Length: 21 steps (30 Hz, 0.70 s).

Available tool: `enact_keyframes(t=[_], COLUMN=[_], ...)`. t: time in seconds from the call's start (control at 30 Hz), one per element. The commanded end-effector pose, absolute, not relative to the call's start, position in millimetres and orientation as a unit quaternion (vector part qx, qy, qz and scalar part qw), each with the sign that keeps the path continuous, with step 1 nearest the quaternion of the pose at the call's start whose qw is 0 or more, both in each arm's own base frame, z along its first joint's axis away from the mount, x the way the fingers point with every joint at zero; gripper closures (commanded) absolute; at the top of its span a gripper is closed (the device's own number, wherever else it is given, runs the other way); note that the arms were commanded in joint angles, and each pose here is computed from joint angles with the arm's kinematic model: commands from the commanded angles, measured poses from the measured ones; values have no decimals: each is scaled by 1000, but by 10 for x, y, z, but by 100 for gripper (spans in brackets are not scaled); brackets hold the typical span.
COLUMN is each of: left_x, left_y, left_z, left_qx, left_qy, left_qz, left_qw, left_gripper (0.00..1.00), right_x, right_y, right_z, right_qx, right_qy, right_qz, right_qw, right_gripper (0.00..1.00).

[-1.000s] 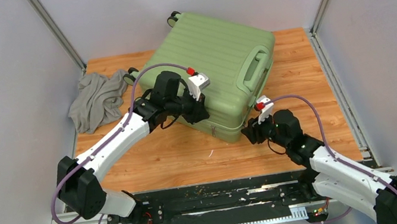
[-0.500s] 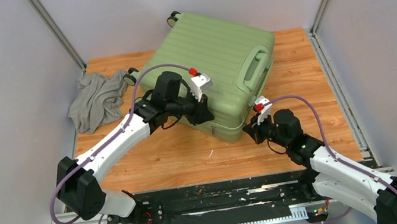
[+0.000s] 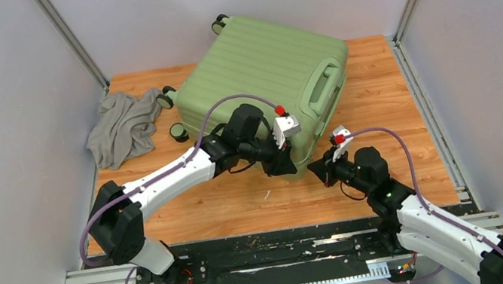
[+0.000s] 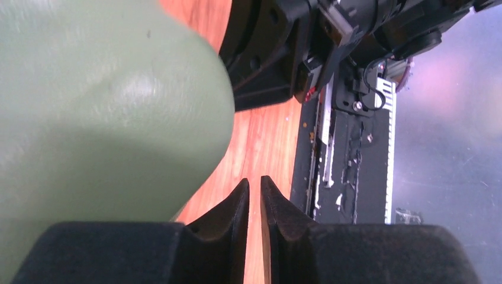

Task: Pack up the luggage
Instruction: Zip the luggage at the center of the board.

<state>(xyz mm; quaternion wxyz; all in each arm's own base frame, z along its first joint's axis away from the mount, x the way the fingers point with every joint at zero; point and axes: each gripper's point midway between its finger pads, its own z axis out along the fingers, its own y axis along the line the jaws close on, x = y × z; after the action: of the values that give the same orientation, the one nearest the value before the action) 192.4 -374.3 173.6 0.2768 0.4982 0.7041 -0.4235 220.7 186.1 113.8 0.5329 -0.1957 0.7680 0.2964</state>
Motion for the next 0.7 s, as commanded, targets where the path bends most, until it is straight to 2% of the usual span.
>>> enact_keyframes(t=[0.0, 0.13, 0.3, 0.47, 0.67], left_x=[2237, 2377, 2550, 2596, 2657], left_y=[-3911, -3885, -3895, -3942, -3939], left_z=[1911, 2097, 2229, 2221, 2228], left_qx=[491, 489, 493, 498, 509], left_qy=[686, 677, 673, 670, 668], left_qz=[-403, -378, -346, -343, -327], left_qw=[354, 401, 429, 431, 433], left_gripper=[82, 83, 84, 84, 84], right_x=[2098, 2031, 1789, 1625, 1632], right_y=[1944, 2053, 2456, 2642, 2538], right_z=[1256, 1327, 1471, 1388, 1387], right_qx=[-203, -221, -285, -328, -305], right_qy=[739, 717, 692, 701, 707], right_qz=[346, 385, 454, 450, 439], right_qw=[541, 538, 484, 445, 463], right_gripper=[100, 100, 100, 100, 100])
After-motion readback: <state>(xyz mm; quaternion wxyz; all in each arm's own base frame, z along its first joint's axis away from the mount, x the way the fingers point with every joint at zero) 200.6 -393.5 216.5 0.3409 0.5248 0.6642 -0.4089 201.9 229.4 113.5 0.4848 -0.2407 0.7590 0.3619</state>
